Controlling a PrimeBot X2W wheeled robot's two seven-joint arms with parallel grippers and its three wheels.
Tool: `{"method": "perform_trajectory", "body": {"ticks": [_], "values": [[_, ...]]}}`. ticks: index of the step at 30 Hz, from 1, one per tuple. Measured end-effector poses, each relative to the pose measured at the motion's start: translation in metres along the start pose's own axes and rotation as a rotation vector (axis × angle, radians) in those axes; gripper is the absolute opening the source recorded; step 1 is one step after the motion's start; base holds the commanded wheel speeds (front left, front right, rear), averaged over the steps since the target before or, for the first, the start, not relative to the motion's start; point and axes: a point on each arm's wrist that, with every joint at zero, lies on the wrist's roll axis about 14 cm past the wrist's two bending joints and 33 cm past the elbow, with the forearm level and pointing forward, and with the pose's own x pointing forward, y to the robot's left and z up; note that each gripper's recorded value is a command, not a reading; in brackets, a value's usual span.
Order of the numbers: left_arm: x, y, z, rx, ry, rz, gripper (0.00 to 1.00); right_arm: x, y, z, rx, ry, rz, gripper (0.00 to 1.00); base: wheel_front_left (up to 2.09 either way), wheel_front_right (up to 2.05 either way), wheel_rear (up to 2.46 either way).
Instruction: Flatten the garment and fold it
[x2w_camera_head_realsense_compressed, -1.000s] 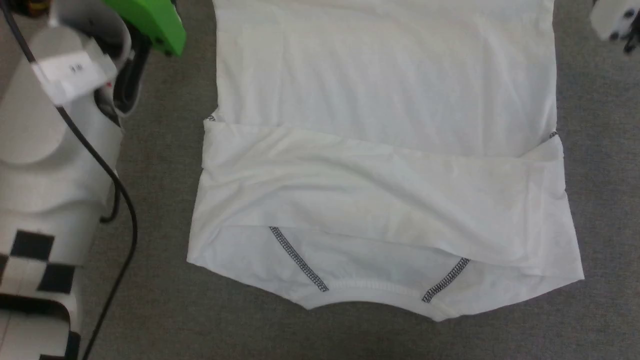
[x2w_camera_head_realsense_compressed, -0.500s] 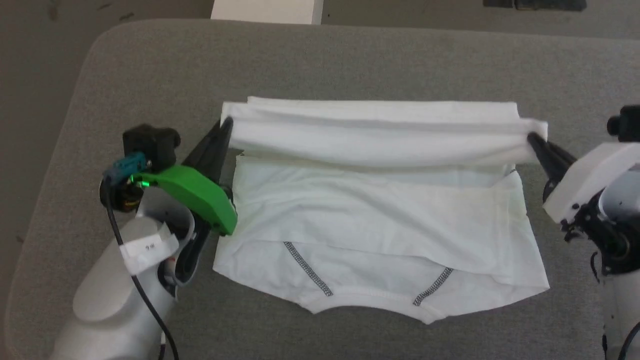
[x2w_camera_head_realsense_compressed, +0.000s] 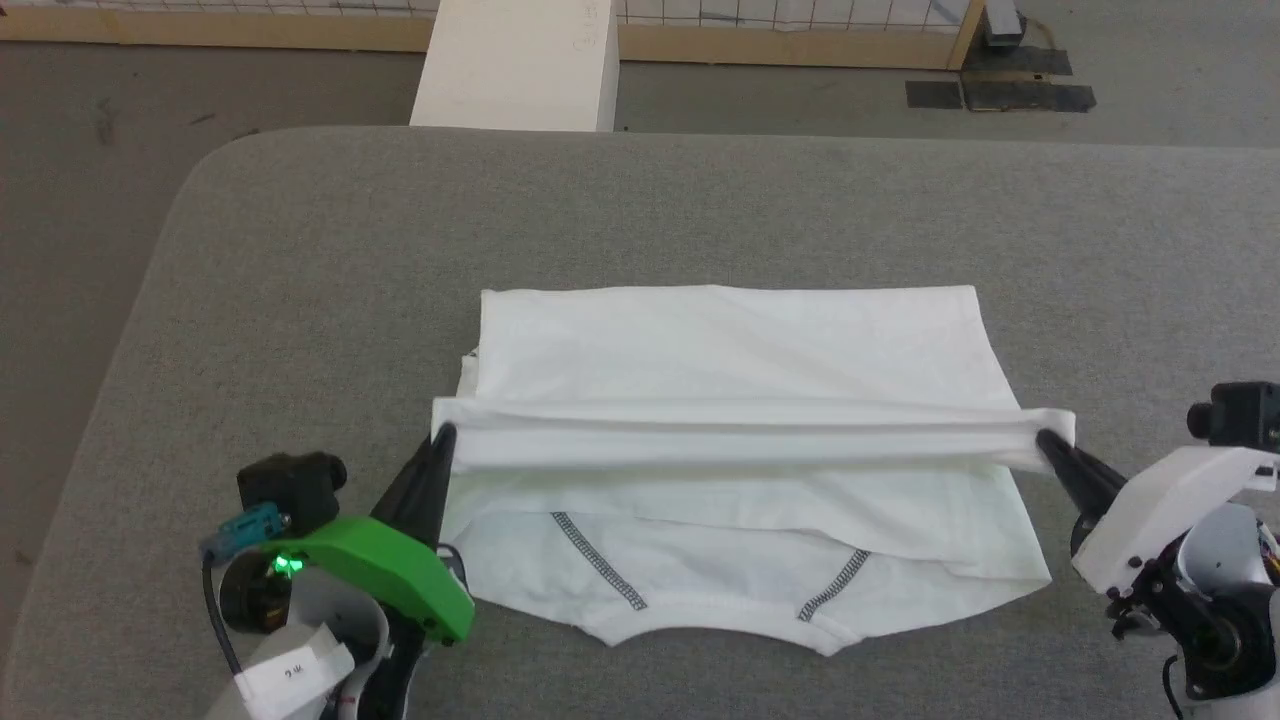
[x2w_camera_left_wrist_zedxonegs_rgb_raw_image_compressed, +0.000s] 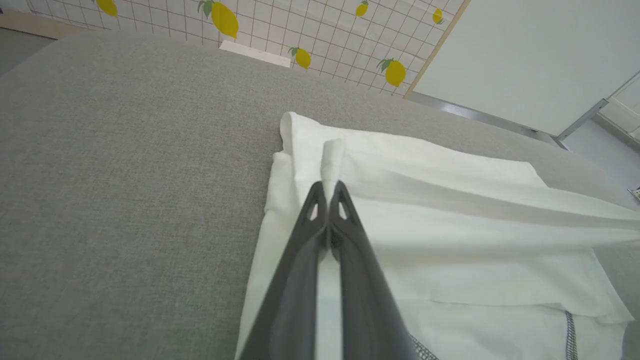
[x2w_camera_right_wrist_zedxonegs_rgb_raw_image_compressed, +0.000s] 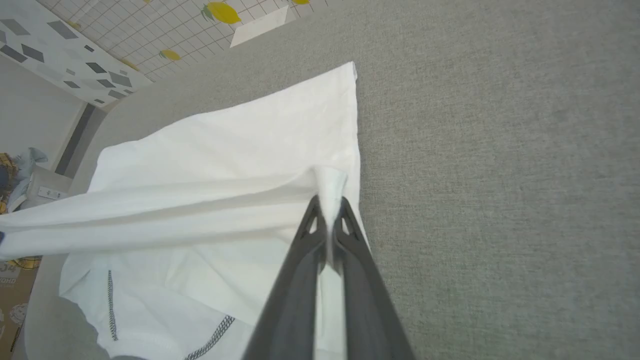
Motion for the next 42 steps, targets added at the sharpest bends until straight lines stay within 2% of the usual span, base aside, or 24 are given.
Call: {"method": "perform_trajectory", "body": {"ticks": [10,16,17,18,19,25,29,34,35,38,42], "values": [[-0.025,0.029,-0.063,-0.041,0.212,0.145,0.00,-0.007,-0.005,-0.054,0.018,0.141,-0.026,0.00,0.00,0.00,0.00],[-0.035,0.040,-0.086,-0.057,0.338,0.203,0.00,-0.008,-0.010,-0.072,-0.007,0.216,-0.043,0.00,0.00,0.00,0.00],[-0.036,0.041,-0.087,-0.061,0.347,0.208,0.04,-0.009,-0.010,-0.076,-0.007,0.236,-0.044,0.00,0.00,0.00,0.00],[-0.036,0.041,-0.089,-0.063,0.358,0.210,0.40,-0.010,-0.010,-0.080,-0.009,0.251,-0.044,0.19,0.00,0.00,0.00],[-0.037,0.041,-0.090,-0.067,0.366,0.212,1.00,-0.011,-0.010,-0.080,-0.011,0.256,-0.043,1.00,0.00,0.00,0.00],[-0.044,0.058,-0.080,-0.066,0.376,0.286,1.00,-0.019,-0.011,-0.065,-0.028,0.242,-0.032,1.00,0.00,0.00,0.00],[-0.052,0.084,-0.055,-0.058,0.306,0.370,1.00,-0.028,-0.010,-0.034,-0.010,0.164,-0.019,1.00,0.00,0.00,0.00],[-0.044,0.096,0.018,-0.007,0.027,0.388,1.00,-0.032,-0.020,0.014,-0.023,0.060,-0.042,1.00,0.00,0.00,0.00],[-0.043,0.095,0.032,0.032,-0.039,0.380,1.00,-0.029,-0.019,0.020,-0.037,0.063,-0.043,1.00,0.00,0.00,0.00],[-0.037,0.084,0.071,0.130,-0.233,0.325,1.00,-0.018,-0.018,0.023,-0.085,0.120,-0.043,1.00,0.00,0.00,0.00],[-0.024,0.064,0.099,0.242,-0.361,0.252,1.00,0.002,-0.015,0.004,-0.140,0.271,-0.027,1.00,0.00,0.00,0.00]]}}
